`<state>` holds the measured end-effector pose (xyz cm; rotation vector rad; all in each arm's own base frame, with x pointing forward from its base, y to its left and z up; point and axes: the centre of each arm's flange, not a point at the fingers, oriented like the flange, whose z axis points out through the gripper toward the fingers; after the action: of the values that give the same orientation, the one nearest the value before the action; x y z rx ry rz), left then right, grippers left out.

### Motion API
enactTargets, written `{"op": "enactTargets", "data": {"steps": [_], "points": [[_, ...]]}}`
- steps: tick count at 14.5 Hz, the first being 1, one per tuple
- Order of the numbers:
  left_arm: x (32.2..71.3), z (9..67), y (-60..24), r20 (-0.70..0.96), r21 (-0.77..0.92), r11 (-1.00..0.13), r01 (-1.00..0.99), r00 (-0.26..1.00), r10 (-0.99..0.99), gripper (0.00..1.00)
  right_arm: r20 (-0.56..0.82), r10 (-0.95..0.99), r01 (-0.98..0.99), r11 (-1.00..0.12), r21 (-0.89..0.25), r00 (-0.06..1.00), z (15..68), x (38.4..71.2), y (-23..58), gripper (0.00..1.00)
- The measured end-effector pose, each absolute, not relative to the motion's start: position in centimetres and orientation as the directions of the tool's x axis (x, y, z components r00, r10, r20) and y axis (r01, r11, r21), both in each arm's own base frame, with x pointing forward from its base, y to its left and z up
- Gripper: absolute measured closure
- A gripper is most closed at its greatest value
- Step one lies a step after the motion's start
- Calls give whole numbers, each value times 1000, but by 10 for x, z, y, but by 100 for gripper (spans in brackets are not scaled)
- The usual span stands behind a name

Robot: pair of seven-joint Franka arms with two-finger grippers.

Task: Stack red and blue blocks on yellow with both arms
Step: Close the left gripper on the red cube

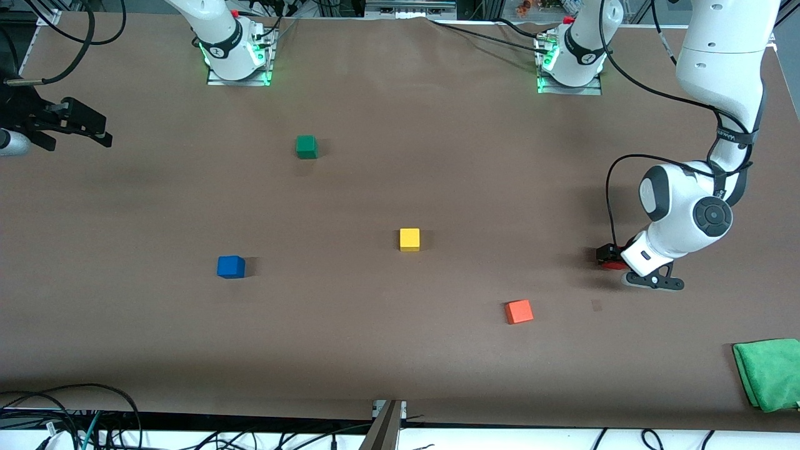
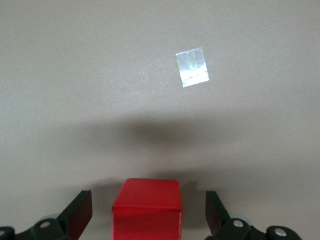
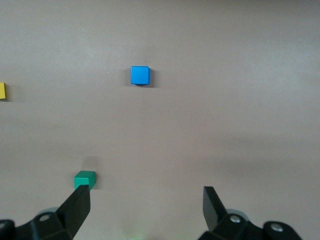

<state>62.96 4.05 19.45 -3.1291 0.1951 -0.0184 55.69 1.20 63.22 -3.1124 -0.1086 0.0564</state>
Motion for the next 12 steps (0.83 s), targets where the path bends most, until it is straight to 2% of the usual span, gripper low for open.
{"op": "enactTargets", "data": {"steps": [7, 9, 11, 12], "points": [[626, 179, 43, -13, -5, -993, -121, 993, -121, 0, -35, 70, 69, -997, -28, 997, 632, 557, 12, 0], [626, 179, 43, -13, -5, -993, -121, 993, -121, 5, -35, 70, 69, -997, -28, 997, 632, 557, 12, 0], [626, 179, 43, -13, -6, -993, -121, 993, -121, 19, -35, 70, 69, -997, -28, 997, 632, 557, 12, 0], [626, 180, 43, -12, -6, -993, -121, 993, -121, 20, -35, 70, 69, -997, -28, 997, 632, 557, 12, 0]]}}
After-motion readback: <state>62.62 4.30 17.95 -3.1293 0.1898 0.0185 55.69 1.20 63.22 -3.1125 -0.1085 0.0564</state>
